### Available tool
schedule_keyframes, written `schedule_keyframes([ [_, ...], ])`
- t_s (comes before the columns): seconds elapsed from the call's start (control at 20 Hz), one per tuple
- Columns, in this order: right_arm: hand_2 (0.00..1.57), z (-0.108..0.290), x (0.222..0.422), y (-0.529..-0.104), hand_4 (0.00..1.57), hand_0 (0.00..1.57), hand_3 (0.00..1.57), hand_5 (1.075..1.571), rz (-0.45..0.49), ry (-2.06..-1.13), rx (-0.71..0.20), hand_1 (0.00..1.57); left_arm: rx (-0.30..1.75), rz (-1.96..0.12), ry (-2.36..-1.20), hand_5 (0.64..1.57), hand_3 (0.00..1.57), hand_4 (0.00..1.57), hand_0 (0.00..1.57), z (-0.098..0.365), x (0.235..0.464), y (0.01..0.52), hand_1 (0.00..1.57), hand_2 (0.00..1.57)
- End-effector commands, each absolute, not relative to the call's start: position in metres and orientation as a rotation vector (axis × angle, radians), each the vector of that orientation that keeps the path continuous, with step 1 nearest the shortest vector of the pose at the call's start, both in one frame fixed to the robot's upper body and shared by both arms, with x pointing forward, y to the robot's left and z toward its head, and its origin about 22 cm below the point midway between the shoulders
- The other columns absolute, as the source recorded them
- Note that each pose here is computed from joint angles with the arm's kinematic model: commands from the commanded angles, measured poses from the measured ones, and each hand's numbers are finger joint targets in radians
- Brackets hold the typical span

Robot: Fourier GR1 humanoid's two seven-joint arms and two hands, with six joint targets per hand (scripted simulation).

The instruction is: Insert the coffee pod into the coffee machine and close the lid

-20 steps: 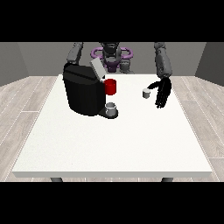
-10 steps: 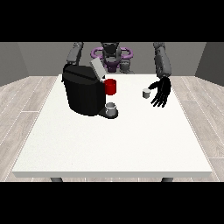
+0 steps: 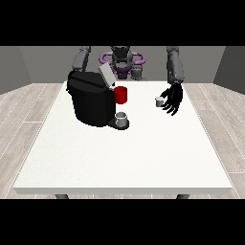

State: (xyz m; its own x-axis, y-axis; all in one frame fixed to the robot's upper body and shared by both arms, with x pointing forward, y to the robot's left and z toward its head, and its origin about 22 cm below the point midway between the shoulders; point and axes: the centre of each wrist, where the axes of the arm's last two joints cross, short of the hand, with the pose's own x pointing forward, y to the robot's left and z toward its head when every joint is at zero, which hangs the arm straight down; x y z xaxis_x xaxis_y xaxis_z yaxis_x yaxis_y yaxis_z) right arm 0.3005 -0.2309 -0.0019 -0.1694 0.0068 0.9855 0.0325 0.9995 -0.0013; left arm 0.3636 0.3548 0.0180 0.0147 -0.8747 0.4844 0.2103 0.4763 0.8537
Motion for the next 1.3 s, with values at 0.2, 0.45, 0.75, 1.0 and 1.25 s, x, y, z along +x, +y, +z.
schedule_keyframes([
  [0.2,0.0,0.0,0.301,-0.218,0.36,0.0,0.0,1.571,-0.021,-1.703,-0.016,0.0,0.564,-0.981,-1.236,1.571,1.21,0.06,1.26,-0.023,0.356,0.321,1.26,1.31],
  [0.45,0.0,-0.025,0.299,-0.256,0.41,0.0,0.0,1.571,-0.048,-1.698,-0.045,0.0,0.591,-1.027,-1.326,1.571,1.31,0.62,1.33,-0.017,0.365,0.288,1.33,1.39],
  [0.75,0.0,-0.023,0.306,-0.244,0.39,0.0,0.0,1.571,-0.099,-1.655,-0.046,0.0,0.556,-1.043,-1.409,1.571,1.34,0.68,1.3,0.014,0.379,0.317,1.3,1.38],
  [1.0,0.0,-0.055,0.29,-0.268,0.3,0.0,0.0,1.571,-0.127,-1.63,-0.083,0.0,0.433,-0.998,-1.435,1.571,1.3,0.59,1.43,0.001,0.378,0.276,1.43,1.42],
  [1.25,0.0,-0.063,0.286,-0.254,0.28,0.0,0.0,1.571,-0.108,-1.559,-0.086,0.0,0.399,-1.03,-1.429,1.571,1.28,0.6,1.4,0.012,0.386,0.264,1.4,1.38],
])
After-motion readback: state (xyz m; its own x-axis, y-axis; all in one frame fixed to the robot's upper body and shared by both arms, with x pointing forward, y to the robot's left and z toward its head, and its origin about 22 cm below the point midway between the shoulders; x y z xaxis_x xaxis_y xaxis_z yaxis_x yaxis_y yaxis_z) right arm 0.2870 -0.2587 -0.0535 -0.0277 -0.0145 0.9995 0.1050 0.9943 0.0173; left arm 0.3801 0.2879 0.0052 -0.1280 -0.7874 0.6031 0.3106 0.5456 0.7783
